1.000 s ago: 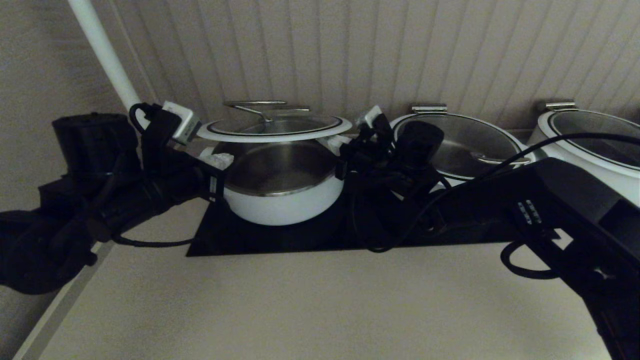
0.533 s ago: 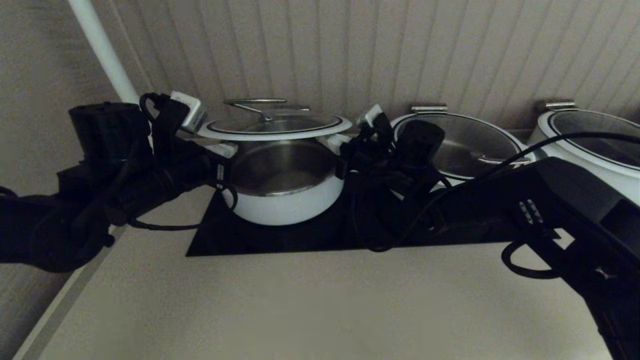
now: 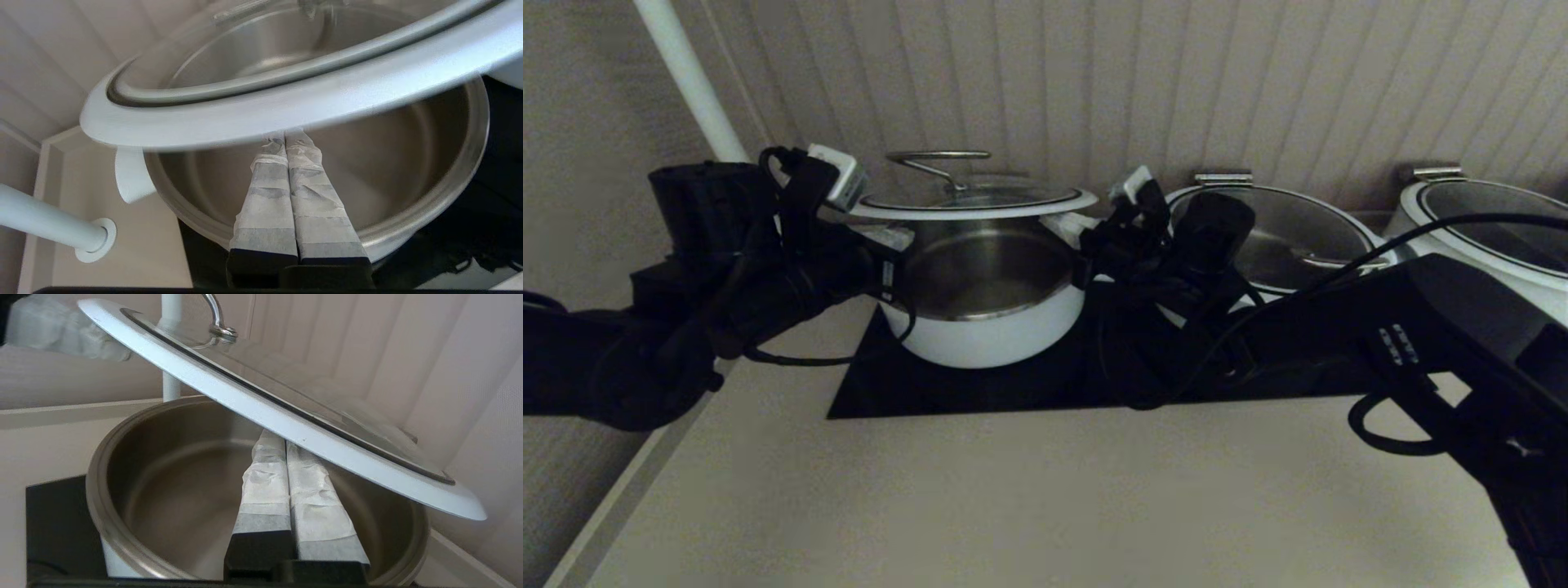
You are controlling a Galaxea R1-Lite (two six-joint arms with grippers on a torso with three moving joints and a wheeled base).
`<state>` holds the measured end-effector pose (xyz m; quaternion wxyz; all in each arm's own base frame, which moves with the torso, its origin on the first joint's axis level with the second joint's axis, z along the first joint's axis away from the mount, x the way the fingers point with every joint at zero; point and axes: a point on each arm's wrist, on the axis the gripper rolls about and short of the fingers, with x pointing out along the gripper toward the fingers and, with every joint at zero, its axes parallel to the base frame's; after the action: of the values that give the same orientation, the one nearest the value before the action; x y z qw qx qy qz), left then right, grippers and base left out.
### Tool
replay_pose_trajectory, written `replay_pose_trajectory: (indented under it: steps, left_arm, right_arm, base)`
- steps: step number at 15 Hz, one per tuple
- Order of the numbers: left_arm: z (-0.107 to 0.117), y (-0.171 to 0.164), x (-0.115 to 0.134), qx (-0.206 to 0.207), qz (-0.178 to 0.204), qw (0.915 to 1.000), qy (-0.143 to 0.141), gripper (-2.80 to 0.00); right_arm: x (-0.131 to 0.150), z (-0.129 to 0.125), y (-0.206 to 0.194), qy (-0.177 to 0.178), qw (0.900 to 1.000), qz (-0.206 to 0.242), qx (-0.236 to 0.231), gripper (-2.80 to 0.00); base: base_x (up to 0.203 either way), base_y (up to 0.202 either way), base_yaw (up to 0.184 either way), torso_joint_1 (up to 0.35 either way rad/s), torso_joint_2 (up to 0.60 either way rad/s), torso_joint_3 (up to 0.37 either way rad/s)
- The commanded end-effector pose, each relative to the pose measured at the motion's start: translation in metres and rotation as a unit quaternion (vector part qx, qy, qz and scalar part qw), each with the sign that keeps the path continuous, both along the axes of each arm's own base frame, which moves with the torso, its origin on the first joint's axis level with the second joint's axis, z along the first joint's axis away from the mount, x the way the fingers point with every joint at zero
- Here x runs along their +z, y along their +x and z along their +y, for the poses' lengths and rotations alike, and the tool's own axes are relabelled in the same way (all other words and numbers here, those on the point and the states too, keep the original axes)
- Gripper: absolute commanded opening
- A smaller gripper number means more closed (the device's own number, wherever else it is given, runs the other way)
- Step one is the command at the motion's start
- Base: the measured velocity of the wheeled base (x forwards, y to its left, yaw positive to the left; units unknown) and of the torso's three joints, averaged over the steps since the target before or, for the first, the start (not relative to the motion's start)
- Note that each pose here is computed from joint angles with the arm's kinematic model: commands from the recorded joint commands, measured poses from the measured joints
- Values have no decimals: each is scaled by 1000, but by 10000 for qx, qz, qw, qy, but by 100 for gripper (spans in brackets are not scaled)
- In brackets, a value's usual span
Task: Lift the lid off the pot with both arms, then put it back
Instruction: Open the pot lid completely
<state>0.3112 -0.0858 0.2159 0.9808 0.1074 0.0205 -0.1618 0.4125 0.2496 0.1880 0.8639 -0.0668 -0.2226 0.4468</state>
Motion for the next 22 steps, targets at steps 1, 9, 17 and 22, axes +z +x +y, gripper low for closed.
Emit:
replay_pose_trajectory:
  steps: [1,9,17,22]
  left_arm:
    - [-1,3,0,-1,-17,10000,3,-280]
    - [0,1,3,22,-70,10000,-9,-280]
    - [0,0,5,24,-93,10000,-15,-280]
    - [0,-1,6,30,-119,9999,-22,-280]
  right_arm:
    - [3,-1,-3,3,10000,-32,11,-280]
    - [-9,-7,-14,-41,10000,44,11,-280]
    - [-24,-22,-40,-177,9995,251,12,-280]
    - [-30,-38,-65,-197,9993,302,5,-280]
  base:
    - [0,0,0,0,0,0]
    - [0,0,0,0,0,0]
    - [0,0,0,0,0,0]
    - [0,0,0,0,0,0]
